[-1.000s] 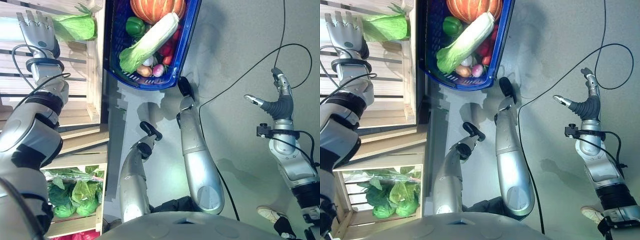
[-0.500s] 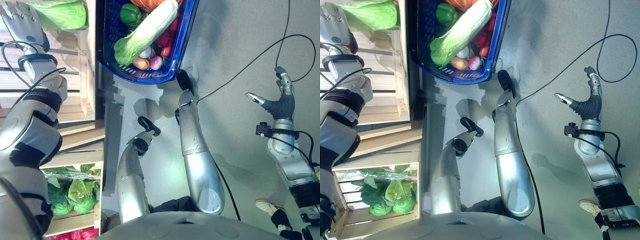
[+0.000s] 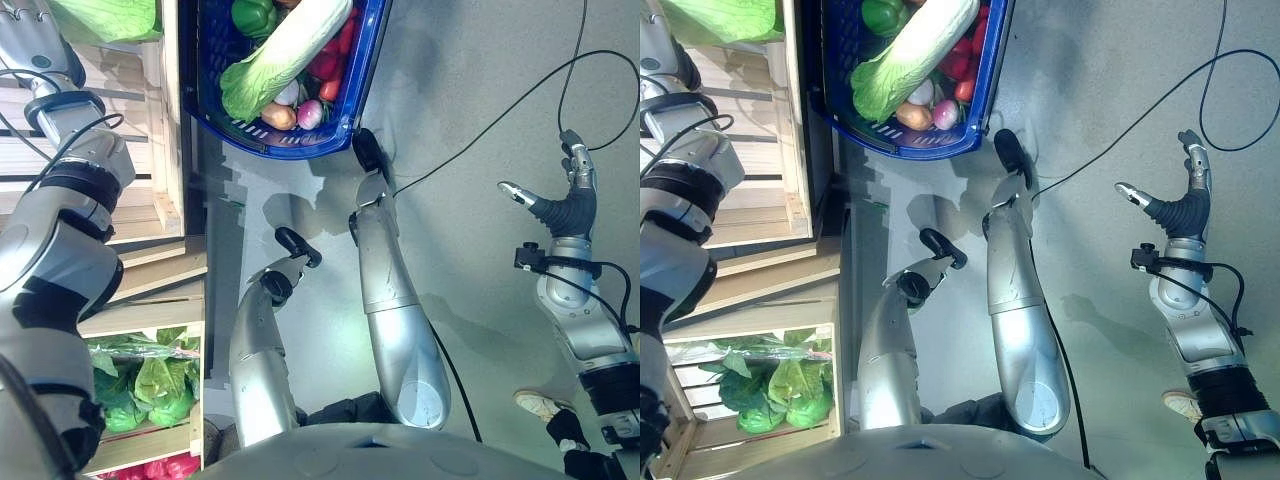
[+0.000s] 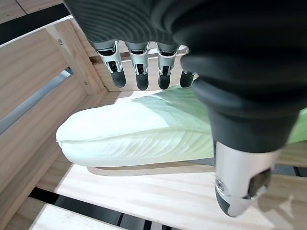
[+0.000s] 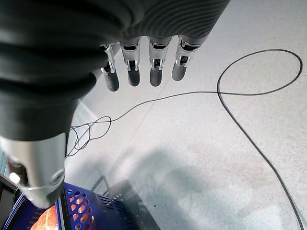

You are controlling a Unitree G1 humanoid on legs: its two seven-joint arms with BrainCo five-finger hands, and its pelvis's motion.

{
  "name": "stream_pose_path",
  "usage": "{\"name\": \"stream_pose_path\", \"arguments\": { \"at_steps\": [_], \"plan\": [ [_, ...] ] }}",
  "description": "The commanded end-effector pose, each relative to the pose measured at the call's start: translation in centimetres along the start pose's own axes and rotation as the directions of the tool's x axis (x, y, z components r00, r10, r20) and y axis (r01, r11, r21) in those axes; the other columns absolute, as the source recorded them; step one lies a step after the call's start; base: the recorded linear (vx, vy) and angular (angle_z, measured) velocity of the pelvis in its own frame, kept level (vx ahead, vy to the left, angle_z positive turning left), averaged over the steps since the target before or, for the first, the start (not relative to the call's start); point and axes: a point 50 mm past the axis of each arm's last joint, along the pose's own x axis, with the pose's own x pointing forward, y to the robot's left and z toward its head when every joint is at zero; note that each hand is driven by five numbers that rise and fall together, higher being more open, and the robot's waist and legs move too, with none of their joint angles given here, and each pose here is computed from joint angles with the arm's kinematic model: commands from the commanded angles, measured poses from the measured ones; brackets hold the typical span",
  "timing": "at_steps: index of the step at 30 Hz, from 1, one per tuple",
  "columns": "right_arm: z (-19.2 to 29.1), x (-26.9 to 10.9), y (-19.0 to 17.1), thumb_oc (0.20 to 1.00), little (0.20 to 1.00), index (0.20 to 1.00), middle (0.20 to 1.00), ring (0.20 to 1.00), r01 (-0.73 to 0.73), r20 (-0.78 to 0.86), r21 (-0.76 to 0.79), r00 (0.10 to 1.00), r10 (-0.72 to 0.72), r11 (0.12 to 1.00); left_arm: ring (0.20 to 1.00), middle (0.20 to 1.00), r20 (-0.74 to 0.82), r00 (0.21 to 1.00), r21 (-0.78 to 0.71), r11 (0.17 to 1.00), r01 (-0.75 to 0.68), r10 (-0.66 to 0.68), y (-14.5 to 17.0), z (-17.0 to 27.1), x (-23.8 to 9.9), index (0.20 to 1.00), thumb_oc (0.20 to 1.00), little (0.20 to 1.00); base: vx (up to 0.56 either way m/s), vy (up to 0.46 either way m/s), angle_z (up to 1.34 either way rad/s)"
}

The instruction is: Pick up fruits and vegetables into the basket

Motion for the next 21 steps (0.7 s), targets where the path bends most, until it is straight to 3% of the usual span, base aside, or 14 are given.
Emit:
{"name": "stream_pose_path", "arguments": {
  "at_steps": [1,6,7,9,21],
  "plan": [
    [1.3,0.3,-1.1,1.000,1.000,1.000,1.000,1.000,0.056,0.081,0.029,0.995,-0.059,0.998,1.000,1.000,-0.176,0.982,0.073,0.996,-0.054,0.066,0.3,-6.1,1.8,1.000,1.000,1.000,0.00,0.000,0.00],
    [1.3,0.3,-1.2,1.000,1.000,1.000,1.000,1.000,0.059,0.077,0.028,0.995,-0.061,0.998,1.000,1.000,-0.164,0.980,0.005,0.994,-0.112,0.111,1.1,-5.7,2.1,1.000,1.000,1.000,0.00,0.038,-0.02],
    [1.2,0.2,-1.2,1.000,1.000,1.000,1.000,1.000,0.059,0.078,0.027,0.995,-0.061,0.998,0.586,0.586,-0.156,0.979,-0.009,0.991,-0.132,0.129,1.2,-5.6,2.1,0.586,0.586,0.586,0.00,0.040,-0.01],
    [1.2,0.1,-1.4,1.000,1.000,1.000,1.000,1.000,0.059,0.082,0.023,0.995,-0.061,0.998,0.200,0.200,-0.152,0.982,-0.035,0.993,-0.116,0.109,1.1,-5.6,2.1,0.200,0.200,0.200,0.01,0.036,-0.01],
    [1.5,-0.3,-1.7,1.000,1.000,1.000,1.000,1.000,0.067,0.091,0.024,0.993,-0.069,0.997,0.200,0.200,-0.152,0.988,-0.023,1.000,-0.018,0.014,-1.2,-7.3,1.3,0.200,0.200,0.200,0.00,0.010,0.04]
  ]
}}
